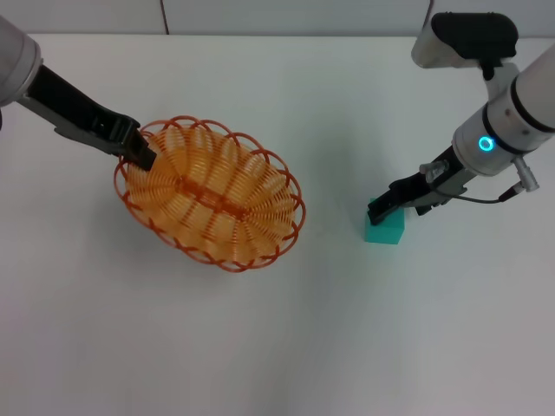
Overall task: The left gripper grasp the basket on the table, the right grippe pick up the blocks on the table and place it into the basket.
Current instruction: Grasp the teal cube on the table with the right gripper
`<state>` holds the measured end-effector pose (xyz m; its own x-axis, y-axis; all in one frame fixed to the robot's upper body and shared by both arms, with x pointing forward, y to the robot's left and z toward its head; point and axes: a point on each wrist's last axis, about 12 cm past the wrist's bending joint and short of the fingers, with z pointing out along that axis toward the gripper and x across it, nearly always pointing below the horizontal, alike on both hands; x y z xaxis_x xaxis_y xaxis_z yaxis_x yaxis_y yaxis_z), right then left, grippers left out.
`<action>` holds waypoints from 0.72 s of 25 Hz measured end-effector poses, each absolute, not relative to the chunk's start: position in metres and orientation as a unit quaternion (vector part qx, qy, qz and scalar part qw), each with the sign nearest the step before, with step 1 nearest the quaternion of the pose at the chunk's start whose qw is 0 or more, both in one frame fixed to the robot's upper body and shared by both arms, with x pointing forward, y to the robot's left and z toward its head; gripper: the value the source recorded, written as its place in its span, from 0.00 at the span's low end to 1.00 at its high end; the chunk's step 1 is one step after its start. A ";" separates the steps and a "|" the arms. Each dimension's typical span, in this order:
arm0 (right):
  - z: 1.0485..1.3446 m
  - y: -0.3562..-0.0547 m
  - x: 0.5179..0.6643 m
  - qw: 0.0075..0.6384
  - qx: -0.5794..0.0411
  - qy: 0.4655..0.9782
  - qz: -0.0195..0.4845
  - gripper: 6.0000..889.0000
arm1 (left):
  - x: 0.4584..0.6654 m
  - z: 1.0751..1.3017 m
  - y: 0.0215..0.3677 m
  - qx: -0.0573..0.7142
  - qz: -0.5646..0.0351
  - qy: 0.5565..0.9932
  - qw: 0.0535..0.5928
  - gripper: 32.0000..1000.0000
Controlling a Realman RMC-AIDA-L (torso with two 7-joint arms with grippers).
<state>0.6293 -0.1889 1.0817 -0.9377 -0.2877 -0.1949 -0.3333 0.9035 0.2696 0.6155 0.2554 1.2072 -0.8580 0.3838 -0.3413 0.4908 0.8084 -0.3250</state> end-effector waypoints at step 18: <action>1.073 -0.196 0.623 0.070 -0.147 0.975 0.151 0.95 | 0.616 1.207 0.255 0.236 -0.205 0.941 0.131 0.06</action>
<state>0.6234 -0.1958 1.0726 -0.9469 -0.2662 -0.1804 -0.3083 0.9110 0.2738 0.6157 0.2551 1.2067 -0.8548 0.3900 -0.3423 0.4970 0.8050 -0.3240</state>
